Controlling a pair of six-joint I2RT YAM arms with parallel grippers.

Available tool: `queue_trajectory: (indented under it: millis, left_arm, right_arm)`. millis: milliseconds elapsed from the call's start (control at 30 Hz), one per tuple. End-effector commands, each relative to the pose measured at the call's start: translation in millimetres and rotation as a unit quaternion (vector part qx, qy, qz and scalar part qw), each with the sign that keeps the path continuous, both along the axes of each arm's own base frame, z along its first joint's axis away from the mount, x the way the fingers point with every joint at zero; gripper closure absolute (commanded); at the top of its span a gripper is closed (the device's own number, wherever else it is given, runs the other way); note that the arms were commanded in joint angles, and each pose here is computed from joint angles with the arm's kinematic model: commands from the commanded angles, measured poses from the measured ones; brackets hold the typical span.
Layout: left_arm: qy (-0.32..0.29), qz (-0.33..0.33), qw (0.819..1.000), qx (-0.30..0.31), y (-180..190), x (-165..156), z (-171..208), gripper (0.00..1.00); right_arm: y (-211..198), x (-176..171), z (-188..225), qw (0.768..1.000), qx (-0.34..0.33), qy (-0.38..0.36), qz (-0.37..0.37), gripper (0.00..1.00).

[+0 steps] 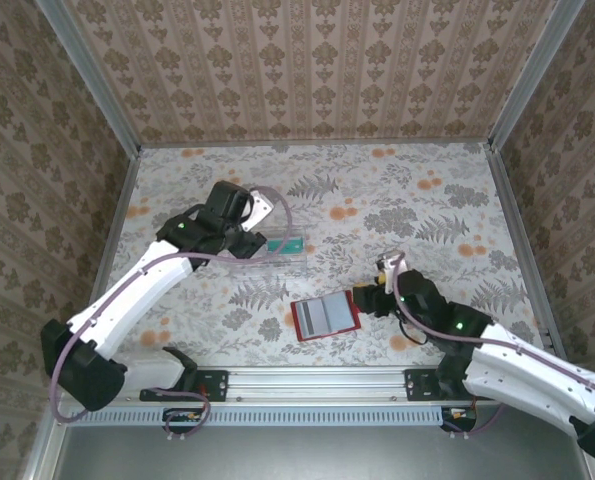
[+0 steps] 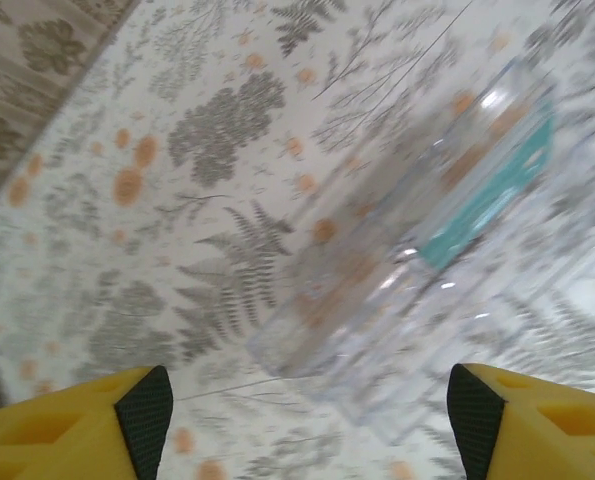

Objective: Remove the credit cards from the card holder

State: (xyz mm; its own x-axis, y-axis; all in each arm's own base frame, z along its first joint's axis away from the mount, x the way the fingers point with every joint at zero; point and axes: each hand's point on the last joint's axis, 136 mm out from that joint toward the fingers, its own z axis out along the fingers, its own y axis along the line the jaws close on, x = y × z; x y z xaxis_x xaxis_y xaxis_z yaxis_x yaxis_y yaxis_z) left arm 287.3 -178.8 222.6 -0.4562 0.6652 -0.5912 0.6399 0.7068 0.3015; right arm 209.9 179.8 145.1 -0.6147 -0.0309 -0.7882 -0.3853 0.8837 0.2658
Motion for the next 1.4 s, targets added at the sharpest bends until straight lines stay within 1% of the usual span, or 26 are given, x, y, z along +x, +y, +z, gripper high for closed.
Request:
queue_trajectory:
  millis: [0,33,67,100,200,300,367,533,600,667,767,900,1000,1133,1367]
  left_arm:
    - [0.085,0.068,0.978,-0.18,-22.6,-30.0,5.0,0.23]
    - [0.098,0.082,0.967,-0.22,-26.4,-35.2,6.1,0.23]
    - [0.108,0.09,0.955,-0.263,-31.3,-39.8,8.7,0.23]
    - [0.122,0.101,0.941,-0.298,-35.0,-45.4,4.0,0.24]
    - [0.157,0.143,0.908,-0.362,-37.2,-59.2,-17.8,0.27]
    - [0.2,0.186,0.879,-0.39,-41.7,-76.4,-52.8,0.31]
    - [0.221,0.213,0.866,-0.395,-45.8,-88.0,-75.4,0.33]
    - [0.24,0.252,0.849,-0.398,-59.9,-115.6,-119.4,0.36]
    - [0.249,0.265,0.847,-0.388,-64.1,-123.2,-132.7,0.4]
    - [0.255,0.268,0.85,-0.376,-69.7,-126.8,-140.0,0.42]
    - [0.268,0.26,0.853,-0.365,-84.6,-130.0,-147.1,0.44]
    - [0.287,0.245,0.859,-0.347,-106.3,-134.1,-153.4,0.53]
    - [0.296,0.236,0.862,-0.337,-118.8,-136.7,-156.6,0.57]
    - [0.303,0.23,0.865,-0.328,-128.2,-140.3,-159.5,0.58]
    - [0.318,0.247,0.862,-0.308,-127.1,-144.2,-174.4,0.58]
  right_arm:
    - [18.8,-1.4,-0.6,0.999,-0.003,0.035,0.034,0.47]
    - [23.0,-1.3,-6.4,0.998,-0.01,0.047,0.04,0.52]
    - [27.4,-1.4,-13.1,0.997,-0.017,0.059,0.048,0.59]
    - [30.6,-1.7,-20.1,0.996,-0.023,0.072,0.052,0.63]
    - [34.4,-1.6,-40.9,0.993,-0.042,0.101,0.053,0.67]
    - [34.6,-2.6,-58.3,0.99,-0.056,0.122,0.048,0.69]
    - [33.2,-4.1,-69.7,0.988,-0.063,0.135,0.043,0.68]
    - [28.7,-10.8,-98.6,0.983,-0.067,0.168,0.025,0.68]
    - [28.1,-14.1,-106.7,0.982,-0.066,0.177,0.022,0.68]
    - [27.8,-17.7,-112.7,0.981,-0.067,0.184,0.02,0.69]
    - [25.5,-19.4,-117.3,0.98,-0.071,0.187,0.013,0.69]
    - [25.9,-21.4,-119.4,0.979,-0.072,0.19,0.008,0.7]
    - [27.1,-24.4,-122.6,0.978,-0.073,0.194,0.009,0.71]
    - [27.7,-26.3,-125.5,0.978,-0.076,0.196,0.009,0.71]
    - [26.9,-27.1,-125.3,0.978,-0.075,0.193,0.009,0.71]
